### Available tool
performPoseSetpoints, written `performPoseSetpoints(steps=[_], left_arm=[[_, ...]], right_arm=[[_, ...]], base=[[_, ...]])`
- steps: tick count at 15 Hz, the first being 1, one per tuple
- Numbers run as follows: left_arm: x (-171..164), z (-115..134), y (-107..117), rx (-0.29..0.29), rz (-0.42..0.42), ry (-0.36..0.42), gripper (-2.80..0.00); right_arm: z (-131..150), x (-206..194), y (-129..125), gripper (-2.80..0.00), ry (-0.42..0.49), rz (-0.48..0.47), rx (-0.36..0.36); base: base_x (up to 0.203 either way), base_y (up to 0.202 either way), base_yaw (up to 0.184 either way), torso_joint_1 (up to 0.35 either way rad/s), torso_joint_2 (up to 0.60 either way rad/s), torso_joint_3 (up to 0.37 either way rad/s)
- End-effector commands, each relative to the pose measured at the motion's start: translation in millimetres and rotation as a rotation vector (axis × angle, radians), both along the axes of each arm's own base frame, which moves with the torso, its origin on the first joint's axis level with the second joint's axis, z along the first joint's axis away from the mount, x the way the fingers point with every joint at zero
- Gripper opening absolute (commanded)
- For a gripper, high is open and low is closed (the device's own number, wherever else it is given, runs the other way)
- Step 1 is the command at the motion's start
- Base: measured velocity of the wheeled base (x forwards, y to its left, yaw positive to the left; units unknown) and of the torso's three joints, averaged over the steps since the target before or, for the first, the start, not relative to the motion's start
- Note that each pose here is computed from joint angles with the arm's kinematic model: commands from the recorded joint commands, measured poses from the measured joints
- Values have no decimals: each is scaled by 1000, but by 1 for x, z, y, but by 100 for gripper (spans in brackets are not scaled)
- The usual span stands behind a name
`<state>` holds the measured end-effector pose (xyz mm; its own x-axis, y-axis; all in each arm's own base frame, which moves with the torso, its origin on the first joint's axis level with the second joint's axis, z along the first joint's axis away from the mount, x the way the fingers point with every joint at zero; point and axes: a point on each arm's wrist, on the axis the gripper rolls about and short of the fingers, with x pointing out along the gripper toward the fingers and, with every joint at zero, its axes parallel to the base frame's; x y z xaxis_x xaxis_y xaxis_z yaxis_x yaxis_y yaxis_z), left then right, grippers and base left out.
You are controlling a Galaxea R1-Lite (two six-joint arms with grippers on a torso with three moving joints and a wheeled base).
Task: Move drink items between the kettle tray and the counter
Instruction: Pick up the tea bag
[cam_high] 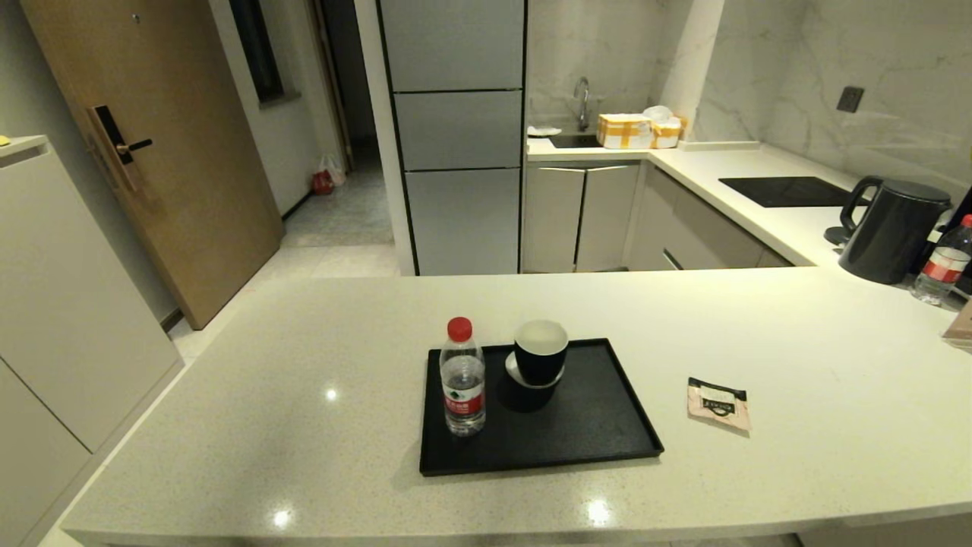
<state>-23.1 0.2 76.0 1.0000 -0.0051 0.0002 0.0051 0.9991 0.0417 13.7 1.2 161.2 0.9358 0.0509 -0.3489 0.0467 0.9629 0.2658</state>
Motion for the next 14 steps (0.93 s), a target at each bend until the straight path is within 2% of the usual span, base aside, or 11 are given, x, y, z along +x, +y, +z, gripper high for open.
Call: performPoseSetpoints(steps=[1, 5, 8, 11, 14], left_arm=[[0, 0, 0, 1, 1, 0, -280], [0, 0, 0, 0, 1, -1, -280], [0, 0, 0, 1, 1, -1, -280], [0, 0, 0, 0, 1, -1, -280], [0, 0, 0, 0, 1, -1, -280]], right_arm=[[1, 35, 0, -280, 269, -9, 35], [-16, 99, 0, -280, 515, -37, 117], [-38, 152, 0, -280, 584, -51, 144], [-75, 201, -1, -280, 678, -66, 154], [-103, 245, -8, -280, 701, -112, 194]], base=[[0, 0, 0, 0, 0, 0], [0, 0, 0, 0, 0, 0], [0, 0, 0, 0, 0, 0], [0, 0, 0, 0, 0, 0], [0, 0, 0, 0, 0, 0]])
